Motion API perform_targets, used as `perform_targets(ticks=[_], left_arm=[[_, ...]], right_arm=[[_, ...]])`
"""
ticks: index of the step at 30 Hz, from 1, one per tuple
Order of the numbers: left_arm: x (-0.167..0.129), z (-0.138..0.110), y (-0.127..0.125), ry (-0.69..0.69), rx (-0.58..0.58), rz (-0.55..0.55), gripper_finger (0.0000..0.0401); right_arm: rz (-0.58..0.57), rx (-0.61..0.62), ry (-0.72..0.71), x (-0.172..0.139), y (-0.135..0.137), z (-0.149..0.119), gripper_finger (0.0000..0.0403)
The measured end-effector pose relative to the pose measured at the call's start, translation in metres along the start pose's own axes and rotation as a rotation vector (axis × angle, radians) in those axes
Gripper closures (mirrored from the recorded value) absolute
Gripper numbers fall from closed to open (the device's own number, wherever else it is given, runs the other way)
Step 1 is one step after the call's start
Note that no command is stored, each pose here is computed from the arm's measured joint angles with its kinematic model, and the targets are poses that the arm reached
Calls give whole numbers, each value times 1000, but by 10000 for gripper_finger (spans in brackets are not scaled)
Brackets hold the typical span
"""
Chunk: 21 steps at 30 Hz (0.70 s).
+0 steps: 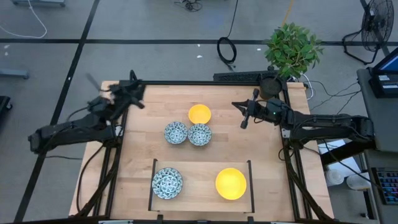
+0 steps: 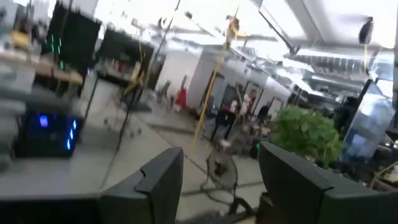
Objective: Pick & Place Mini bowls
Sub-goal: Stack the yellow bowl on the yellow bowl on the shelf
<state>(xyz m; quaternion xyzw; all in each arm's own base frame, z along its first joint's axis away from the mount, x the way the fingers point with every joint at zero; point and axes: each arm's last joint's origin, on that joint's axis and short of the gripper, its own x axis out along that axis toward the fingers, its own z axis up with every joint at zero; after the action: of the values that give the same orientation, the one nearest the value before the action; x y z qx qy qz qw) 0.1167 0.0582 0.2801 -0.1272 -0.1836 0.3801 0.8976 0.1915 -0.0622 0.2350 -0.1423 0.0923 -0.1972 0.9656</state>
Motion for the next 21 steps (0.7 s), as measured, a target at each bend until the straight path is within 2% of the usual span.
perform_targets(ticks=[4,7,12,16,21], left_arm=[[38,-9,-18,199,58,2,189],[73,-8,-30,462,138,23,190],[133,-11,-34,864,199,116,189],[177,-29,-32,1083,211,103,190],[209,-68,-30,1275,222,63,190]], right_arm=[[-6,0,2,0,-1,0,403],[-5,0,1,0,-1,0,403],[-3,5,9,0,-1,-1,403],[-3,39,9,0,-1,-1,403],[-1,59,10,0,-1,-1,403]])
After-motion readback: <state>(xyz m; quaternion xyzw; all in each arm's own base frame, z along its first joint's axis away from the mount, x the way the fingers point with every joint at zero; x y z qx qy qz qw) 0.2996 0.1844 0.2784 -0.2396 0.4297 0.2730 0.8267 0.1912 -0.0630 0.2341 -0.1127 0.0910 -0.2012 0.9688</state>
